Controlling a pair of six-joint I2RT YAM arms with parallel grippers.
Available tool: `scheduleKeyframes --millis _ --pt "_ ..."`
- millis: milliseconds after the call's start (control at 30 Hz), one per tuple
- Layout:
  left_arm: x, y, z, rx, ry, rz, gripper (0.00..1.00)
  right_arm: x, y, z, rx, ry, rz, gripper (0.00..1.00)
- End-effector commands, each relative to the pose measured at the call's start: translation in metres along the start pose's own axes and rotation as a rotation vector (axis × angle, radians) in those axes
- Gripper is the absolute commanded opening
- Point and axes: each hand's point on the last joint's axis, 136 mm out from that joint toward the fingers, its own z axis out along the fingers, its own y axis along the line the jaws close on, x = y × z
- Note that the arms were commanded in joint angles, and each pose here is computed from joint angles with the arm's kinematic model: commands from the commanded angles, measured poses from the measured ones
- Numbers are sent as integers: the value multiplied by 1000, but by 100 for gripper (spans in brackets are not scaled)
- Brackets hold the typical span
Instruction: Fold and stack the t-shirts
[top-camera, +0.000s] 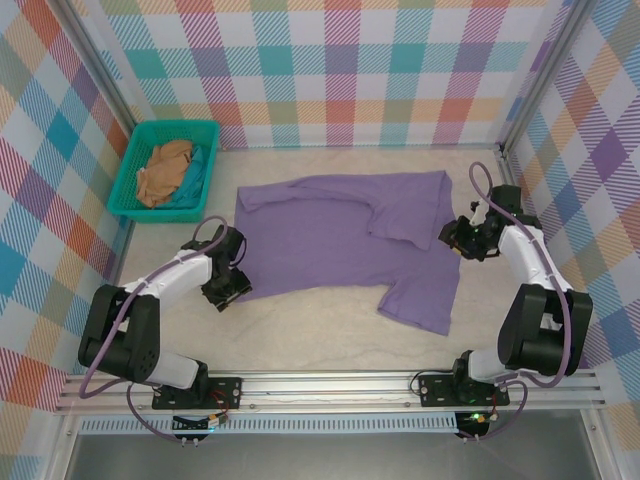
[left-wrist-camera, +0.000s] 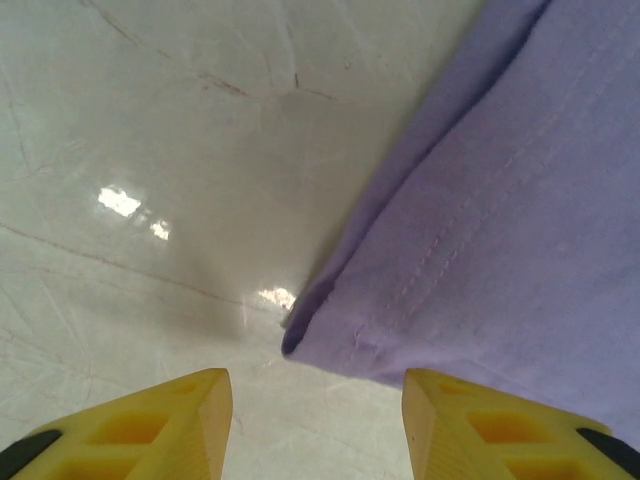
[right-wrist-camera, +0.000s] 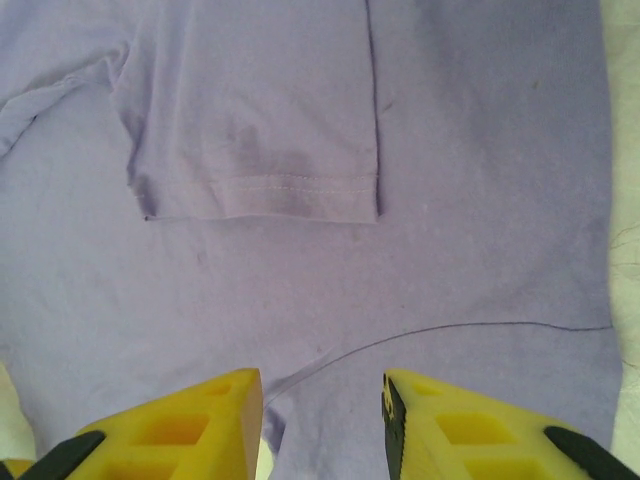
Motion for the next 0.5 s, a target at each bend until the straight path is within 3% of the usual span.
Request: scheduleKeyframes --millis 0,200,467 --pt "-5 -4 9 18 -5 -51 47 2 13 -9 -41 7 -44 37" --pt "-10 -7 27 7 13 -60 43 3 12 -4 -53 20 -38 37" --pt "-20 -14 41 -5 29 -41 26 1 17 -11 -57 10 -61 37"
